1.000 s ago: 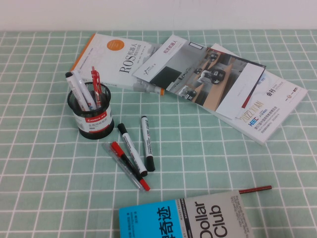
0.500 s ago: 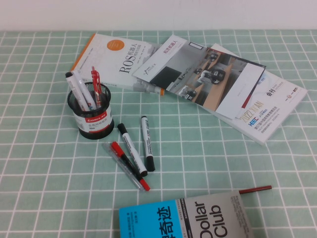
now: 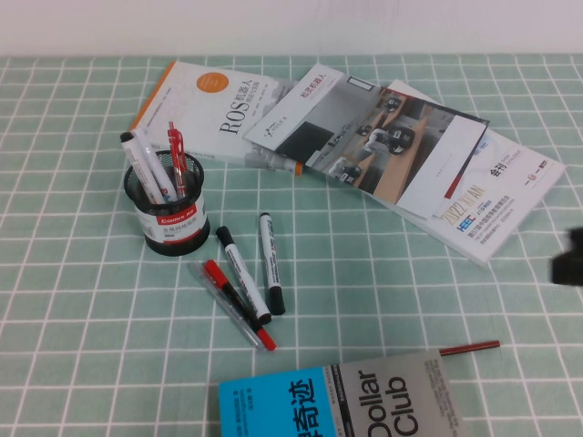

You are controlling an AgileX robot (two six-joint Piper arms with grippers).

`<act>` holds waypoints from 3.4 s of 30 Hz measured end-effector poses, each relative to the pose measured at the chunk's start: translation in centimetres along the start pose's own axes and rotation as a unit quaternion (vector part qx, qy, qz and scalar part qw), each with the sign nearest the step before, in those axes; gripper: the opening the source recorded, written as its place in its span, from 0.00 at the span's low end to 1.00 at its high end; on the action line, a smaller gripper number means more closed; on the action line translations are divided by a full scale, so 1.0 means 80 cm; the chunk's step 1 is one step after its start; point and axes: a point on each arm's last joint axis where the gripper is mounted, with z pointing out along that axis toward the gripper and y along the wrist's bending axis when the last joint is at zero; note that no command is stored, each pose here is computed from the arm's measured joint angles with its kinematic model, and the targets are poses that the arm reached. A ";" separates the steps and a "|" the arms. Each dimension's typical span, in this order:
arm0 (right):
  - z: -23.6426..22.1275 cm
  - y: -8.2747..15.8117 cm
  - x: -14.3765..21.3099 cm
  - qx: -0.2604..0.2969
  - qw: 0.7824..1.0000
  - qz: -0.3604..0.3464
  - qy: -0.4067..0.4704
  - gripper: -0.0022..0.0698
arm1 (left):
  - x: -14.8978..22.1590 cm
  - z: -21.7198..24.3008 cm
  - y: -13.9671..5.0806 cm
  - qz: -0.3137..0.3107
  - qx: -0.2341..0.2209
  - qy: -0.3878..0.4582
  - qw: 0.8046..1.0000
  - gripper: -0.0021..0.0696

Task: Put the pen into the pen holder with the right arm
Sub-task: Pick up the pen on the table, then place the pen onto the pen holder

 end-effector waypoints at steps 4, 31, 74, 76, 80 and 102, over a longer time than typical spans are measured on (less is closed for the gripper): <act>0.044 0.033 -0.031 0.013 0.998 -0.037 0.052 0.00 | 0.000 0.000 0.000 0.000 0.000 0.000 1.000 0.02; 0.313 0.234 -0.104 0.055 0.975 -0.133 0.168 0.38 | 0.000 0.000 0.000 0.000 0.000 0.000 1.000 0.02; 0.242 0.278 -0.153 0.027 0.974 -0.209 0.083 0.19 | 0.000 0.000 0.000 0.000 0.000 0.000 1.000 0.02; 0.207 0.289 -0.155 0.003 0.972 -0.226 0.065 0.19 | 0.000 0.000 0.000 0.000 0.000 0.000 1.000 0.02; 0.155 0.298 -0.161 -0.023 0.966 -0.255 0.035 0.19 | 0.000 0.000 0.000 0.000 0.000 0.000 1.000 0.02; 0.265 0.284 -0.098 -0.150 0.915 -0.269 -0.261 0.19 | 0.000 0.000 0.000 0.000 0.000 0.000 1.000 0.02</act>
